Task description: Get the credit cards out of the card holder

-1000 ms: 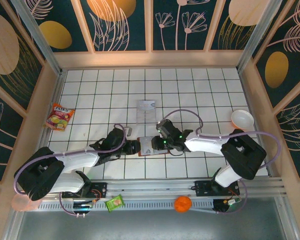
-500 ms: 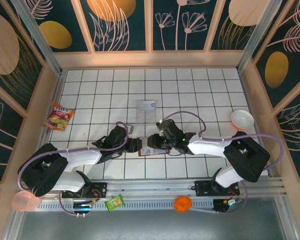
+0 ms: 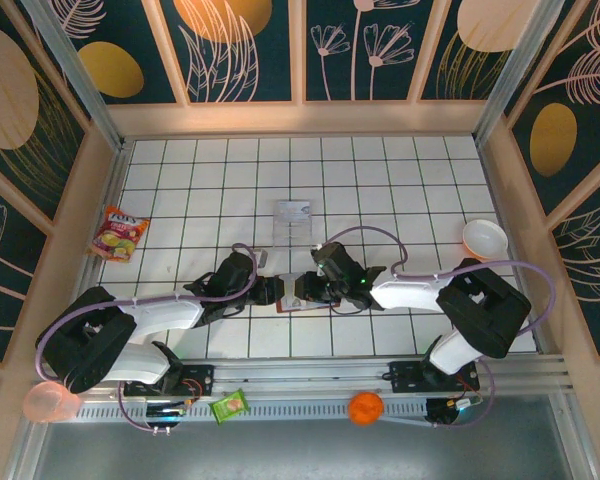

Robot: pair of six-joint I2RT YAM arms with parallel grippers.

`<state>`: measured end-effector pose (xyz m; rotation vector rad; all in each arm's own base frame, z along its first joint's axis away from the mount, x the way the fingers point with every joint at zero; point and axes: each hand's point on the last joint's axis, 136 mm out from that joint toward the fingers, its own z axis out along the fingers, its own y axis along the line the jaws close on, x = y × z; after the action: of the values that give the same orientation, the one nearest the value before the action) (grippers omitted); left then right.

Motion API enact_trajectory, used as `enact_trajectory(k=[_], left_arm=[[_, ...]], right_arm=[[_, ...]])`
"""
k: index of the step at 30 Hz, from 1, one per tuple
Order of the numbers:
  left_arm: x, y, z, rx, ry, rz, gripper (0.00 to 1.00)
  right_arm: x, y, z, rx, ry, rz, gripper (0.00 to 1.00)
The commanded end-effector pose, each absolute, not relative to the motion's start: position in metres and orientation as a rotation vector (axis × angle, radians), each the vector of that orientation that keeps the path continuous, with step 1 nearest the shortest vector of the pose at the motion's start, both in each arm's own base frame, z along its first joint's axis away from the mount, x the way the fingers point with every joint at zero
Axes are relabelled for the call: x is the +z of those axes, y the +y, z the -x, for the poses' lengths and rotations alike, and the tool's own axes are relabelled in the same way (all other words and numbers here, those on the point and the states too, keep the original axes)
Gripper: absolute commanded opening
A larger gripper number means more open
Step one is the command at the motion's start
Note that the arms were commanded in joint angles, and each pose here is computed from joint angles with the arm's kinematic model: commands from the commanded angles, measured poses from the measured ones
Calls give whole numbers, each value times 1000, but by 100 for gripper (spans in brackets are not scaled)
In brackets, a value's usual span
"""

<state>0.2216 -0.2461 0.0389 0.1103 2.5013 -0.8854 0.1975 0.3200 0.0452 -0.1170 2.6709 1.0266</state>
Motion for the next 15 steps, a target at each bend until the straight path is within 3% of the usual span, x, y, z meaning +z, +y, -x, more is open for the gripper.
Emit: enact_trajectory(k=[1, 15], left_arm=[[45, -248, -226, -895, 2465, -119, 47], [44, -248, -226, -895, 2471, -123, 46]], right_arm=[[39, 314, -196, 976, 2687, 84, 25], [21, 307, -193, 899, 2747, 74, 23]])
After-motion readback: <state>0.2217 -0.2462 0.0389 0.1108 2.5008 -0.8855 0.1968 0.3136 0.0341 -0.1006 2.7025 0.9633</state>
